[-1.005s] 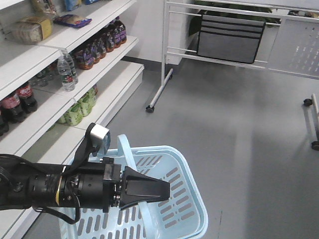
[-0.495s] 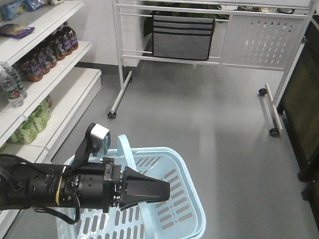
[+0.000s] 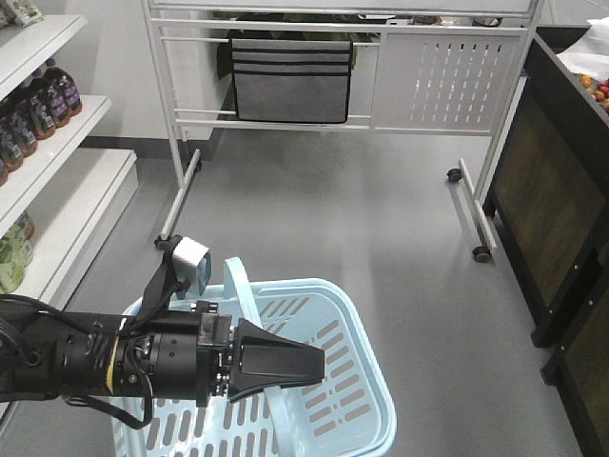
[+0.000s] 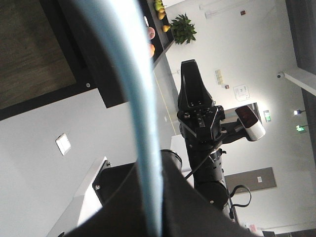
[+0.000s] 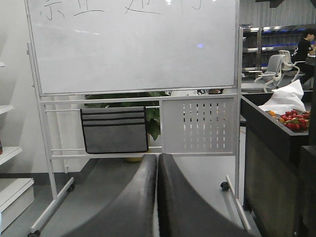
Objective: Place coke in basket with both arms
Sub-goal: 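Drive the base with the basket toward the snack and drink shelf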
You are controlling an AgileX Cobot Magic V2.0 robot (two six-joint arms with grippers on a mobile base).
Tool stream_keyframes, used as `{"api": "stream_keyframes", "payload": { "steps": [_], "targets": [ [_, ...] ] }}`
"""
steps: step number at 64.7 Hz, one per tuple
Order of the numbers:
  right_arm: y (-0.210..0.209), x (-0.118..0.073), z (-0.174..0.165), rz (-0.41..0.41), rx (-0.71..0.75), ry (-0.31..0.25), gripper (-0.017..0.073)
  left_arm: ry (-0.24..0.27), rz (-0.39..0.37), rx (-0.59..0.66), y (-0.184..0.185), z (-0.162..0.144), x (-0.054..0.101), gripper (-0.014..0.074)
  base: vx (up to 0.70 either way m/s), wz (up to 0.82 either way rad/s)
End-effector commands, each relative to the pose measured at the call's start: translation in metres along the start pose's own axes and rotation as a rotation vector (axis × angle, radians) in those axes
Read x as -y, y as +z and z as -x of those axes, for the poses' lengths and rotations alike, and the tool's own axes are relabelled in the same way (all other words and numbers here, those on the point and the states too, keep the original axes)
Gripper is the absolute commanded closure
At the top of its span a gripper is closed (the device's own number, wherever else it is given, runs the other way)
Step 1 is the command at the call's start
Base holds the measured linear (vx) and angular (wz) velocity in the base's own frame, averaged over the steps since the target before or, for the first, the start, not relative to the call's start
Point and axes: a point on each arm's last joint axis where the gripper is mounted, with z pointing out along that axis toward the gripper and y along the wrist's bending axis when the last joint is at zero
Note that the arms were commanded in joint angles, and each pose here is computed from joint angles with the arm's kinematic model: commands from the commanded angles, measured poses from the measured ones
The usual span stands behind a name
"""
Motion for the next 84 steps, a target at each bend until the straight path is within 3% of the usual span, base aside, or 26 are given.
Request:
{"api": "stream_keyframes", "payload": {
  "steps": [1,84],
  "targets": [
    [-0.0008,0.0000,0.0016,0.001,0.070,-0.012,0.0564,0.047,-0.244,-0.045,-0.0041,-0.0029,0.0346,0.0601,0.21,-0.08],
    [-0.0008,0.0000,0.0016,0.001,0.070,-0.012,0.0564,0.047,-0.244,-0.045,-0.0041,-0.0029,0.0346,0.0601,0.28,0.00]
  ]
}}
